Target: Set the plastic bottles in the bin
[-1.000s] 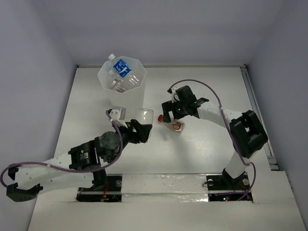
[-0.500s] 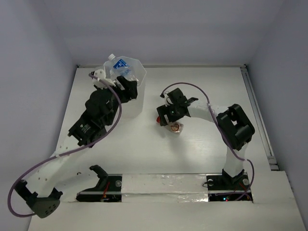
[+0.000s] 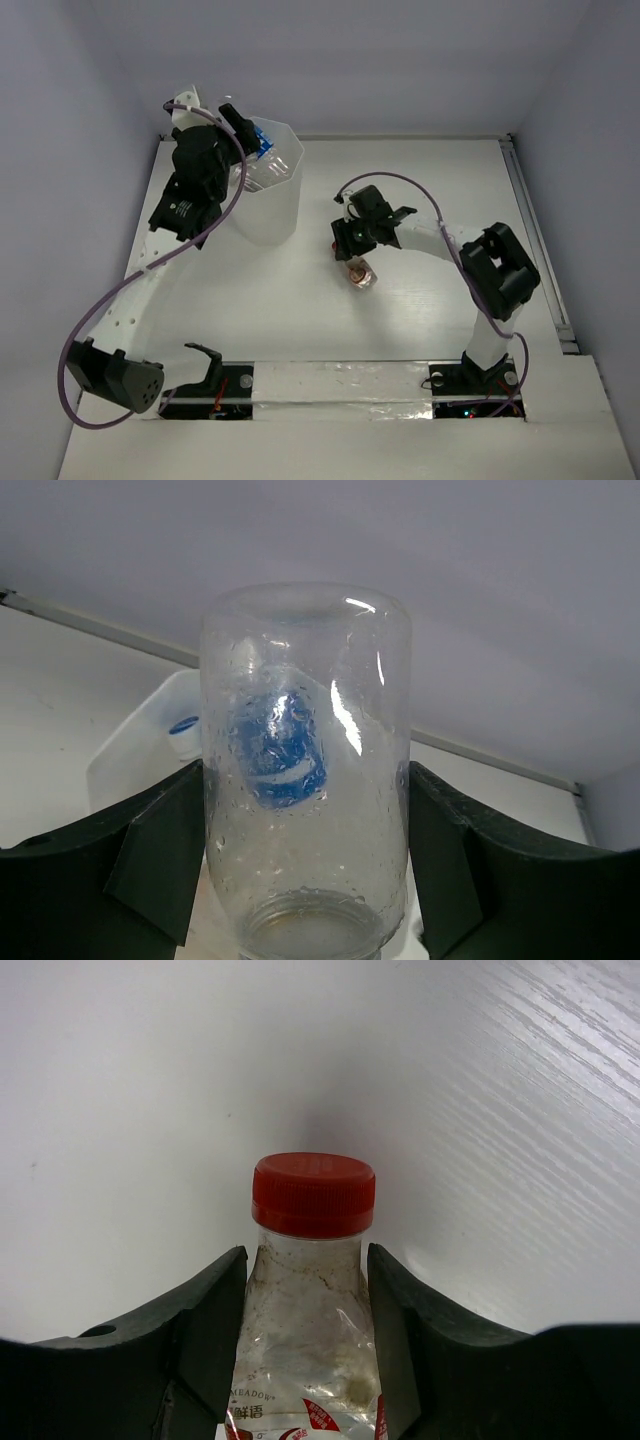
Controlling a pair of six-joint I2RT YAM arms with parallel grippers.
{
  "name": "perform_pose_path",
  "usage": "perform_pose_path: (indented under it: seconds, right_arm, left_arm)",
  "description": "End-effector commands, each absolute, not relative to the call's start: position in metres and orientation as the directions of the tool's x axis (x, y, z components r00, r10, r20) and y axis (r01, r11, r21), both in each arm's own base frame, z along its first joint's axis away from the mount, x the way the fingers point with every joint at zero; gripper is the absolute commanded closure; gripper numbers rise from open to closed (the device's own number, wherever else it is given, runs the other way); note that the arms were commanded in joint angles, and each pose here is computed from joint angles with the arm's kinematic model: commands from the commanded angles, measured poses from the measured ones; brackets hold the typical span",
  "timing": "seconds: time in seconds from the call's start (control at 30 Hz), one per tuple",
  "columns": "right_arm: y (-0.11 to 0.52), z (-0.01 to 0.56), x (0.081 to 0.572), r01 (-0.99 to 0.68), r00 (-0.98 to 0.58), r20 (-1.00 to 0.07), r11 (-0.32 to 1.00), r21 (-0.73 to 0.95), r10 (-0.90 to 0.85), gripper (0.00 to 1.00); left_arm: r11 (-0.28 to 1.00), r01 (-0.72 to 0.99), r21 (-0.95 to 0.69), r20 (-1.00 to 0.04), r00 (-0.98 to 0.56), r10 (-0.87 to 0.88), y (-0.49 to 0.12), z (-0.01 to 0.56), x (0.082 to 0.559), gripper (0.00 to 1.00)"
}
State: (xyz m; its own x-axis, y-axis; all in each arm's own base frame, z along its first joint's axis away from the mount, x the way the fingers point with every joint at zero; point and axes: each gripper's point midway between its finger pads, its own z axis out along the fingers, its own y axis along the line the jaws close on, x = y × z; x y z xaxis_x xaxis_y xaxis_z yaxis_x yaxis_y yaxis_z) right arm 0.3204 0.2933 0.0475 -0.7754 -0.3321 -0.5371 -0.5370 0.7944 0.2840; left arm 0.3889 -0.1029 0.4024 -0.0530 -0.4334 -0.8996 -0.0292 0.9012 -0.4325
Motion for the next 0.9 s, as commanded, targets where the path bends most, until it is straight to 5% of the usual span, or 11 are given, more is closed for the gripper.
perform_pose_path:
  seconds: [0.0, 0.43, 0.7, 0.87]
  right_arm:
    - [0.314, 0.107, 0.326, -0.595, -0.690, -0.678, 0.732, 0.332, -0.254, 0.60]
    - [0.318, 0.190, 0.301, -0.688, -0.566, -0.816, 0.612, 0.390, -0.116, 0.62]
    - [0.306, 0.269, 0.288, -0.732, -0.448, -0.894, 0.578, 0.361, -0.008, 0.62]
    - [0.306, 0.329, 0.285, -0.759, -0.368, -0.924, 0.543, 0.360, 0.098, 0.63]
  left_arm:
    - [0.917, -0.077, -0.391, -0.921, 0.033, -0.389, -0.087, 0.414, 0.399, 0.62]
    - [0.924, -0.288, -0.254, -0.967, 0.089, -0.238, -0.053, 0.373, 0.420, 0.59]
    - [0.937, -0.200, -0.286, -0.958, 0.075, -0.276, -0.069, 0.376, 0.420, 0.18]
    - [0.934, -0.143, -0.327, -0.944, 0.098, -0.315, -0.074, 0.395, 0.410, 0.14]
